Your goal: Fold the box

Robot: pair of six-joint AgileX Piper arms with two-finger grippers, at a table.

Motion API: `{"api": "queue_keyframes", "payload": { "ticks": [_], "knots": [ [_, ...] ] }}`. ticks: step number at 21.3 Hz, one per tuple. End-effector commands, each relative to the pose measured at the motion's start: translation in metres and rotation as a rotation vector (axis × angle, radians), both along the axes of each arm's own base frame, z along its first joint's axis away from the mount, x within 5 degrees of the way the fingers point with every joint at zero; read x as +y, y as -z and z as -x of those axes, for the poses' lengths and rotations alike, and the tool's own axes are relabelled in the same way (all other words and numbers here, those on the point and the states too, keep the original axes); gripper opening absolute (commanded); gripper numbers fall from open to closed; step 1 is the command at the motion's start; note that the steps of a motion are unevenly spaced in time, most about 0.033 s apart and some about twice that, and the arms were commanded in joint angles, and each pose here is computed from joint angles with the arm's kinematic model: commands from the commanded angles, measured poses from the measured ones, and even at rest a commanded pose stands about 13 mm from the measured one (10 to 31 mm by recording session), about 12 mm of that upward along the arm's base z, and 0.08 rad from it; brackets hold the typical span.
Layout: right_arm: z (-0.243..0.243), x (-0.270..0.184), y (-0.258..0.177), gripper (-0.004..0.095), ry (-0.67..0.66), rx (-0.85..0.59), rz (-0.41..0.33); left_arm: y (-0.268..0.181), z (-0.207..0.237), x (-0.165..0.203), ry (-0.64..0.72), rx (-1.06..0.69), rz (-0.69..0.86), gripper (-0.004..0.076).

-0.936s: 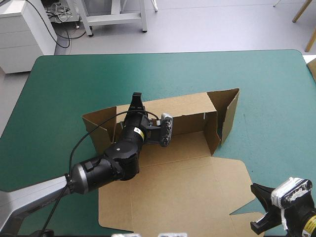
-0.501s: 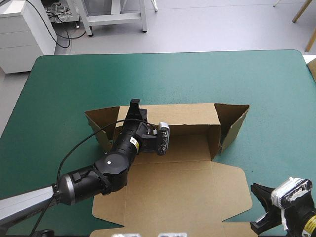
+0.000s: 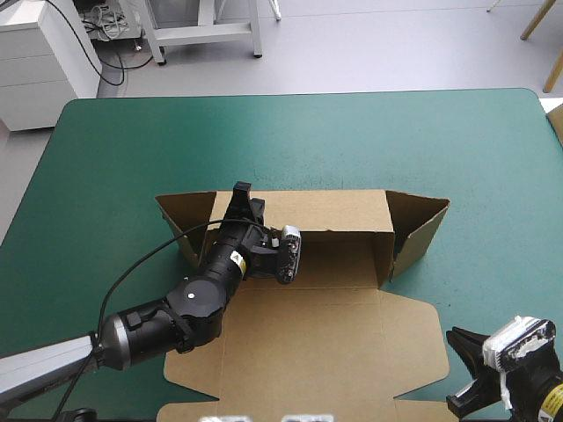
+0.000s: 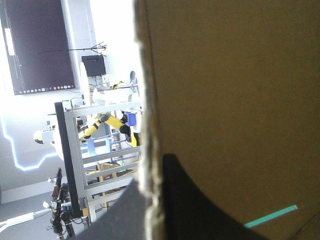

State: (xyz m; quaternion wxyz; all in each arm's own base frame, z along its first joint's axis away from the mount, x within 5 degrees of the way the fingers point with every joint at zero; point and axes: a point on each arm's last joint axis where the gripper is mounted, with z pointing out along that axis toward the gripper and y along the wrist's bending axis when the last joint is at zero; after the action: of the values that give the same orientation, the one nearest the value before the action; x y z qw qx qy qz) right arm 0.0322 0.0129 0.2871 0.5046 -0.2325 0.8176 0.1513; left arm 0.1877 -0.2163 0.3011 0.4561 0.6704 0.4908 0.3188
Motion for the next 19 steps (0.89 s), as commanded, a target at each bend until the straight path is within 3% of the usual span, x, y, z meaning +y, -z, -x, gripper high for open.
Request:
{"api": "queue_keyframes", "payload": {
  "ticks": [1, 2, 3, 4, 14, 19],
  "knots": [
    [-0.002, 0.001, -0.012, 0.0290, -0.004, -0.065, -0.022, -0.010, 0.004, -0.001, 0.038, -0.016, 0.045, -0.0008],
    [-0.002, 0.001, -0.012, 0.0363, -0.004, -0.065, -0.022, -0.010, 0.004, -0.001, 0.031, -0.008, 0.060, -0.0008],
    [-0.002, 0.001, -0.012, 0.0518, -0.003, -0.066, -0.021, -0.010, 0.004, -0.001, 0.017, 0.007, 0.101, -0.0008],
    [-0.003, 0.001, -0.012, 0.0562, -0.002, -0.068, -0.019, -0.010, 0.004, -0.001, 0.010, 0.013, 0.117, -0.0008],
    [-0.003, 0.000, -0.016, 0.0576, 0.030, -0.044, -0.062, -0.011, 0.004, -0.001, -0.001, 0.012, 0.145, -0.0008],
    [-0.008, 0.001, -0.041, 0.0576, 0.066, -0.010, -0.015, -0.013, 0.004, -0.001, 0.015, -0.019, 0.127, -0.0008]
  ]
}}
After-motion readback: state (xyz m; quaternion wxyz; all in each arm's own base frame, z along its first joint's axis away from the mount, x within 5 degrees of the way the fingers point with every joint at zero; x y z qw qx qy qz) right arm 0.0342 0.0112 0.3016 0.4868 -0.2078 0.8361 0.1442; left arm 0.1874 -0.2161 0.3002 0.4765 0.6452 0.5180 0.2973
